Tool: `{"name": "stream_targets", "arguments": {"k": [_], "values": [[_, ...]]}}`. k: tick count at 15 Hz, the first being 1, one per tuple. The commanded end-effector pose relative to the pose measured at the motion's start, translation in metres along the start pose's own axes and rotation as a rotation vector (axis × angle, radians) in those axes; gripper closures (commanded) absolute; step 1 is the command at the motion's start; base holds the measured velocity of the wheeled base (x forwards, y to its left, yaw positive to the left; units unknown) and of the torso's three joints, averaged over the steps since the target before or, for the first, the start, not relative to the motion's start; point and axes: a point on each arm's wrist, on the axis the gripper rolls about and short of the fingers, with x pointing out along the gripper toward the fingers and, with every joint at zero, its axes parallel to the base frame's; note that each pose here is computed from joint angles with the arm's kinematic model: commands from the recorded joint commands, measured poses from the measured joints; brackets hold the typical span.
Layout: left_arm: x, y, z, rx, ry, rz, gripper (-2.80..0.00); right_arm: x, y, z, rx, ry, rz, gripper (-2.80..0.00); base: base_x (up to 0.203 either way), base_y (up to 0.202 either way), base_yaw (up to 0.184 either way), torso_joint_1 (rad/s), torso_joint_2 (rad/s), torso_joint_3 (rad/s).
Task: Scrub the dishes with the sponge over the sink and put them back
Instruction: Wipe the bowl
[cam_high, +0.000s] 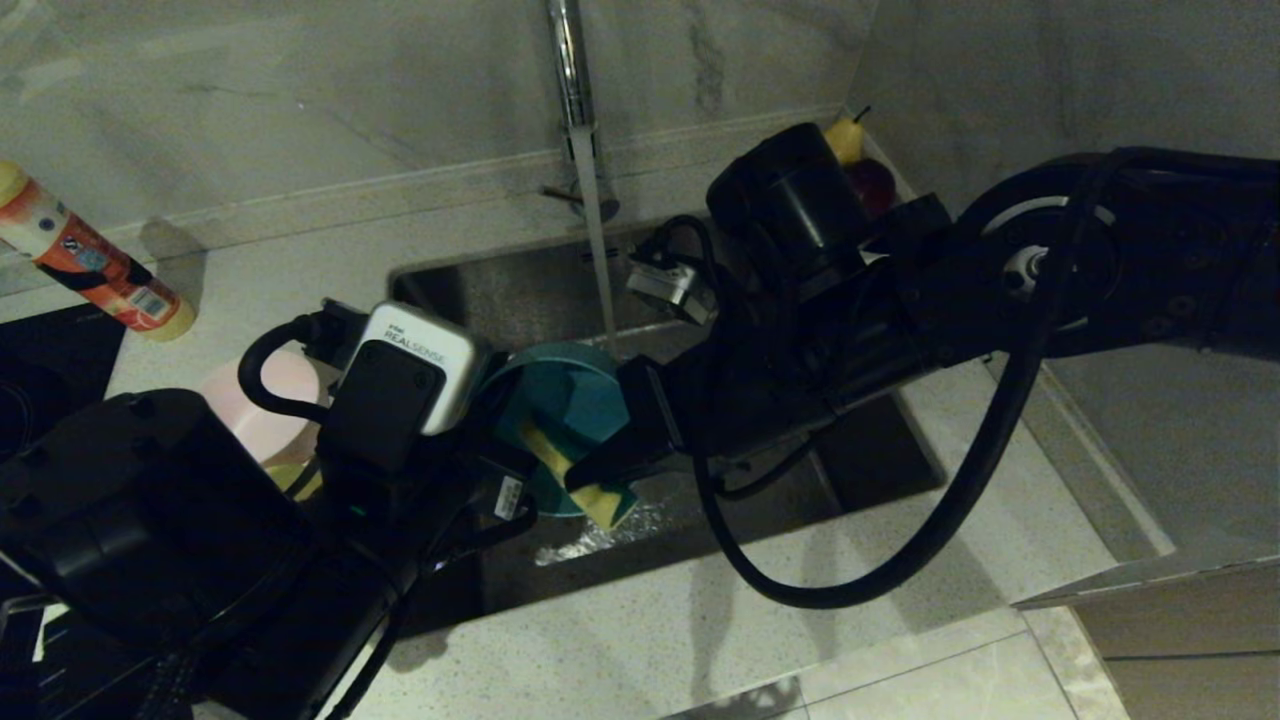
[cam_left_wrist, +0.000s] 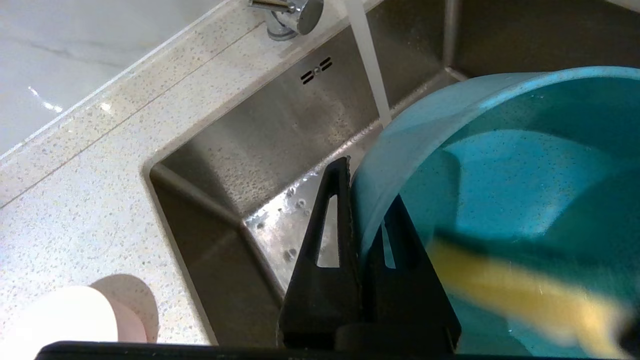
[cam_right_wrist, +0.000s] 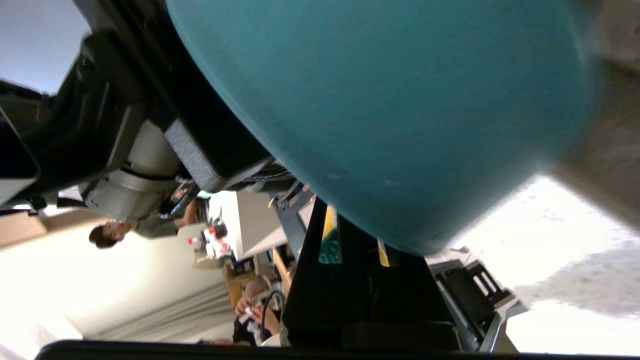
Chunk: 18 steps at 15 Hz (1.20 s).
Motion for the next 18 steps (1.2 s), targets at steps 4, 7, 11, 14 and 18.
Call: {"name": "stream_targets", "arguments": {"k": [4, 7, 11, 14, 18], "values": [[-0.001, 0.001, 0.000, -0.002, -0.003, 0.008, 0.00, 0.002, -0.002, -0.007, 0.030, 0.046, -0.018, 0.00, 0.000, 0.000, 0.000, 0.000, 0.00, 0.000], [-0.002, 0.002, 0.000, -0.001, -0.002, 0.007, 0.00, -0.013, -0.009, 0.000, 0.041, 0.001, -0.034, 0.00, 0.000, 0.000, 0.000, 0.000, 0.00, 0.000], [-0.002, 0.001, 0.000, 0.000, -0.002, 0.005, 0.00, -0.029, -0.002, 0.004, 0.021, -0.047, -0.025, 0.00, 0.000, 0.000, 0.000, 0.000, 0.00, 0.000], [-0.003, 0.000, -0.002, 0.003, 0.004, 0.000, 0.00, -0.038, 0.006, 0.005, -0.005, -0.080, -0.008, 0.00, 0.000, 0.000, 0.000, 0.000, 0.00, 0.000], [-0.006, -0.002, -0.001, -0.001, -0.002, -0.014, 0.00, -0.029, 0.010, 0.011, -0.049, -0.118, 0.027, 0.00, 0.000, 0.000, 0.000, 0.000, 0.00, 0.000]]}}
